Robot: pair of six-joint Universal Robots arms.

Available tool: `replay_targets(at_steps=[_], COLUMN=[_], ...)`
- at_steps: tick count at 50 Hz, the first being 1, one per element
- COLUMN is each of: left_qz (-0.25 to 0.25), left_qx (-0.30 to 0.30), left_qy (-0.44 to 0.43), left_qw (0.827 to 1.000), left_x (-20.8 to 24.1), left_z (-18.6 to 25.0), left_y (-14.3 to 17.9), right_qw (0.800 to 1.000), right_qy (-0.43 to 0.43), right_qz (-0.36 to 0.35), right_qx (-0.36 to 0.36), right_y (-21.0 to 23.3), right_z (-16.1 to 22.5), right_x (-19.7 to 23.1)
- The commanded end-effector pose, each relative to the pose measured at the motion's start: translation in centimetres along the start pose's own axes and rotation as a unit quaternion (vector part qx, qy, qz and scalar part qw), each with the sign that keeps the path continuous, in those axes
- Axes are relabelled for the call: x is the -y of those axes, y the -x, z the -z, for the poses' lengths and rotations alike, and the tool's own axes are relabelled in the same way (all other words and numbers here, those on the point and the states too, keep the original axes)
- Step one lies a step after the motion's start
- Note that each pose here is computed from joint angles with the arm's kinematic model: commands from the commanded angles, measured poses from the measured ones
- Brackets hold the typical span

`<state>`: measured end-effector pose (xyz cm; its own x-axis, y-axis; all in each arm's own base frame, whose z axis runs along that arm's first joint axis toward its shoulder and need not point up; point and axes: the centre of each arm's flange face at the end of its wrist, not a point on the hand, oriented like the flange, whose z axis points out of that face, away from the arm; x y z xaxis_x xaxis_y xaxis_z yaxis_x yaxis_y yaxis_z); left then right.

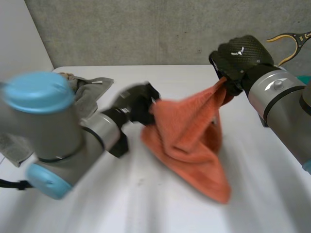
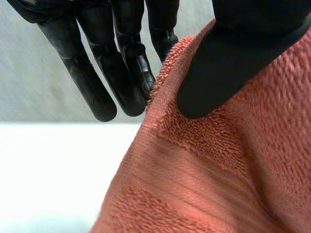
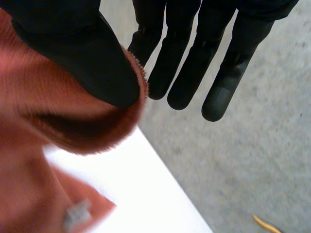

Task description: Fold the laundry.

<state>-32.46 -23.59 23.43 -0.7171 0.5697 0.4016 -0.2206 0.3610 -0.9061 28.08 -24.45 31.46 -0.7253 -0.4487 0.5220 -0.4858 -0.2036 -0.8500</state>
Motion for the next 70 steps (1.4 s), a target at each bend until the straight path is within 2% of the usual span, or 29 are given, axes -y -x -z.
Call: replay_targets(at_steps=[1, 2, 6, 12, 14, 18, 26, 31, 42, 48, 52, 54, 56, 57, 58, 60, 61, 62, 63, 64, 65, 67, 68, 70], left_qz=[-0.116, -0.149, -0.221, -0.275, -0.285, -0.287, -0.295, -0.29, -0.288, -0.292, -0.321, -0.349, -0.371, -0.389, -0.397, -0.406, -0.41, -0.408, -0.408, -0.406, -0.404, -0.403, -0.404, -0.404], left_qx=[0.027, 0.032, 0.045, 0.067, 0.069, 0.074, 0.075, 0.073, 0.112, 0.111, 0.104, 0.098, 0.095, 0.093, 0.093, 0.095, 0.097, 0.097, 0.098, 0.097, 0.096, 0.096, 0.097, 0.096], left_qy=[-0.059, -0.062, -0.049, -0.008, 0.027, 0.065, 0.048, 0.071, 0.101, 0.091, 0.014, -0.072, -0.146, -0.221, -0.262, -0.342, -0.413, -0.442, -0.467, -0.491, -0.525, -0.532, -0.529, -0.508], left_qw=[0.991, 0.986, 0.973, 0.959, 0.956, 0.953, 0.951, 0.952, 0.946, 0.946, 0.941, 0.929, 0.912, 0.89, 0.875, 0.842, 0.808, 0.793, 0.779, 0.764, 0.743, 0.739, 0.74, 0.755], left_x=[4.9, 5.4, 5.7, 4.7, 2.7, 0.0, -0.8, -1.5, -2.7, -3.6, -1.0, 2.4, 5.7, 9.0, 10.7, 14.2, 17.2, 18.4, 19.3, 20.1, 21.4, 21.5, 21.4, 20.4], left_z=[2.4, 2.9, 3.5, 3.3, 2.5, 0.5, -4.0, -3.7, -3.1, -4.4, -6.1, -7.5, -8.1, -8.3, -8.2, -7.6, -6.8, -6.4, -6.0, -5.6, -5.0, -4.8, -4.8, -5.1], left_y=[0.7, 0.7, 0.9, 2.4, 3.5, 5.3, 7.0, 6.6, 7.5, 8.1, 7.4, 6.2, 4.9, 3.5, 2.7, 1.5, 0.4, -0.1, -0.4, -0.8, -1.4, -1.5, -1.4, -1.1], right_qw=[0.999, 0.999, 0.998, 0.996, 0.995, 0.991, 0.993, 0.991, 0.988, 0.989, 0.995, 0.998, 0.997, 0.995, 0.991, 0.971, 0.96, 0.951, 0.931, 0.92, 0.911, 0.898, 0.898, 0.903], right_qy=[0.037, 0.038, 0.054, 0.082, 0.089, 0.112, 0.108, 0.125, 0.142, 0.137, 0.09, 0.051, -0.015, -0.04, -0.066, -0.149, -0.183, -0.207, -0.257, -0.28, -0.301, -0.327, -0.328, -0.324], right_qz=[0.025, 0.026, 0.026, 0.028, 0.031, 0.034, 0.022, 0.021, 0.02, 0.021, 0.033, 0.033, 0.03, 0.027, 0.025, 0.018, 0.014, 0.012, 0.01, 0.009, 0.008, 0.009, 0.01, 0.013], right_qx=[0.0, 0.002, 0.014, 0.035, 0.044, 0.061, 0.05, 0.044, 0.055, 0.053, 0.02, -0.009, -0.068, -0.092, -0.116, -0.186, -0.211, -0.228, -0.259, -0.272, -0.283, -0.294, -0.291, -0.282], right_y=[-0.2, -0.1, 0.6, 1.9, 2.5, 3.8, 4.9, 5.2, 5.9, 5.9, 4.7, 3.6, 1.3, 0.4, -0.5, -3.0, -3.9, -4.6, -5.8, -6.4, -6.8, -7.3, -7.2, -7.0], right_z=[-0.9, -0.9, -0.9, -1.3, -1.6, -2.8, -5.6, -5.5, -4.7, -4.9, -6.6, -7.9, -9.7, -10.2, -10.5, -11.1, -11.1, -11.0, -10.5, -10.1, -9.7, -9.3, -9.3, -9.4], right_x=[-2.3, -2.4, -3.5, -5.3, -5.9, -7.8, -10.0, -11.1, -12.2, -12.1, -10.2, -8.7, -5.8, -4.6, -3.5, 0.1, 1.4, 2.3, 4.4, 5.4, 6.3, 7.3, 7.4, 7.2])
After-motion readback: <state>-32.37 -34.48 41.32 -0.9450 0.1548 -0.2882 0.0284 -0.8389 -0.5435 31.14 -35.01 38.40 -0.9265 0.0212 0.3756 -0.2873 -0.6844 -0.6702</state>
